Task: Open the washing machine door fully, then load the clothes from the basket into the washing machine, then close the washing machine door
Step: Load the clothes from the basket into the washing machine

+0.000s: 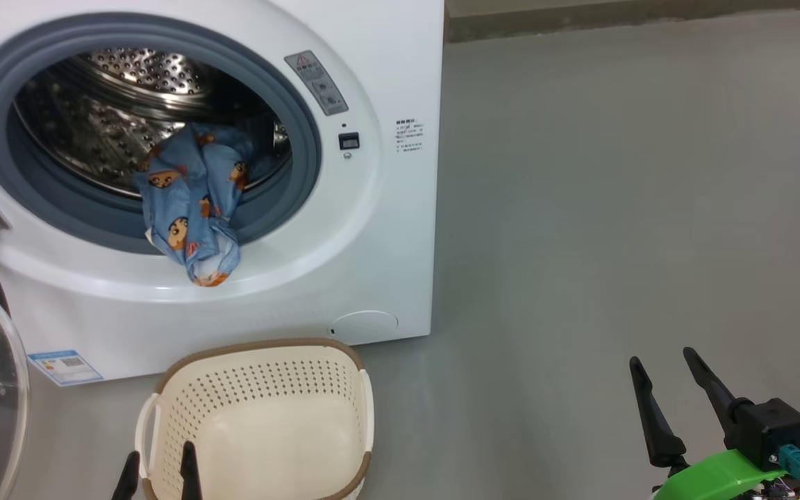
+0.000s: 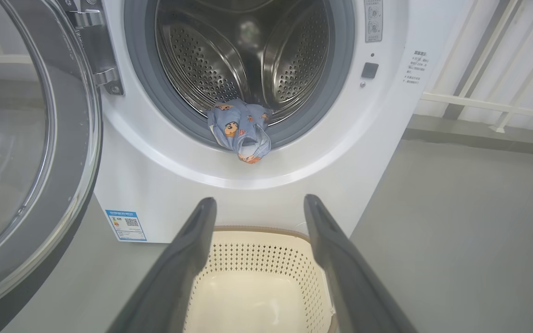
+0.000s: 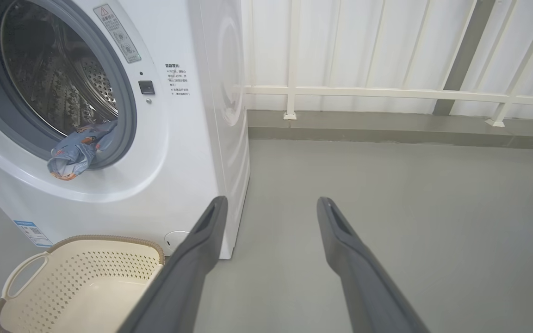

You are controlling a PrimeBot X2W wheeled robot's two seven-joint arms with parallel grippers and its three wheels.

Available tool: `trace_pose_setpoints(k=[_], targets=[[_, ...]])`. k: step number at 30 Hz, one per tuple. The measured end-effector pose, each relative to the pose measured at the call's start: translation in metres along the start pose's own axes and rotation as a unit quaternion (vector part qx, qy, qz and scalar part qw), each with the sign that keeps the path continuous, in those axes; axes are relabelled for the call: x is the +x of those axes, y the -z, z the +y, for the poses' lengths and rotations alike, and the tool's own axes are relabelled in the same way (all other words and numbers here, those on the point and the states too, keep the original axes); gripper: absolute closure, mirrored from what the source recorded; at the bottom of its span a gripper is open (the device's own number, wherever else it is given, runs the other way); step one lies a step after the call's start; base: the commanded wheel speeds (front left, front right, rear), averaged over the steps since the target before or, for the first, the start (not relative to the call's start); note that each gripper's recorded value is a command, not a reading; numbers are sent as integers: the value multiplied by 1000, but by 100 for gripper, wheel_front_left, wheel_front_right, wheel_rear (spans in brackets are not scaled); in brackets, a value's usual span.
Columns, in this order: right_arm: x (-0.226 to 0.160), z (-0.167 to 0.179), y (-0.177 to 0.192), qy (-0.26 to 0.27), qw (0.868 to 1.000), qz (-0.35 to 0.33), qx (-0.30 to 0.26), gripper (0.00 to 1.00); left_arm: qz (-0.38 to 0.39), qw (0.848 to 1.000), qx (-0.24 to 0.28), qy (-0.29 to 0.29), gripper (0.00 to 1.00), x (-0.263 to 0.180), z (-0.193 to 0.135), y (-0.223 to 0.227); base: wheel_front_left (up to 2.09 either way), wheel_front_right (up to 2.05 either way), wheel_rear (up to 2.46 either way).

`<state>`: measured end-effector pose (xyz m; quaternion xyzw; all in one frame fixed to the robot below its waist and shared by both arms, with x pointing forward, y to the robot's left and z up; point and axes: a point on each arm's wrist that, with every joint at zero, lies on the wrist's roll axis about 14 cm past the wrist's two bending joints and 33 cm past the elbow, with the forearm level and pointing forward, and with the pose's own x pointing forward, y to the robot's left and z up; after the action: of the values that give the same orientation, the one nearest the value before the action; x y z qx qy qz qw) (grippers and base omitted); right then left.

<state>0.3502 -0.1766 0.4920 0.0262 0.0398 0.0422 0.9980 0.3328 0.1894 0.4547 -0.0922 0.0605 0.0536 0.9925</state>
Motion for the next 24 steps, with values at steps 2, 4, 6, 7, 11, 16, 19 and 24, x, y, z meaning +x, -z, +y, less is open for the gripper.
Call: trace_pose_setpoints(k=[2,4,6,7,11,16,19,24], targets=[[1,0,2,0,1000,4,2,0,13,1000,-2,-1,0,2,1,6,0,0,0],[3,-1,5,1,1000,8,2,0,22,1000,-4,2,0,8,1,9,0,0,0],[5,-1,7,1,1000,12,2,0,27,1000,-4,3,0,17,-1,10,0,0,0],[7,-2,8,1,1000,14,2,0,31,1000,-5,4,0,22,-1,11,0,0,0],[17,-3,9,2,1000,16,1,0,56,998,-7,14,0,42,-5,19,0,0,0],[28,-9,15,8,1000,24,-1,0,102,994,0,27,0,68,-8,35,0,0,0],[36,-13,19,13,1000,26,-1,0,122,992,1,39,0,92,-9,40,0,0,0],[45,-21,30,26,999,32,5,0,162,985,14,54,0,126,-11,52,0,0,0]])
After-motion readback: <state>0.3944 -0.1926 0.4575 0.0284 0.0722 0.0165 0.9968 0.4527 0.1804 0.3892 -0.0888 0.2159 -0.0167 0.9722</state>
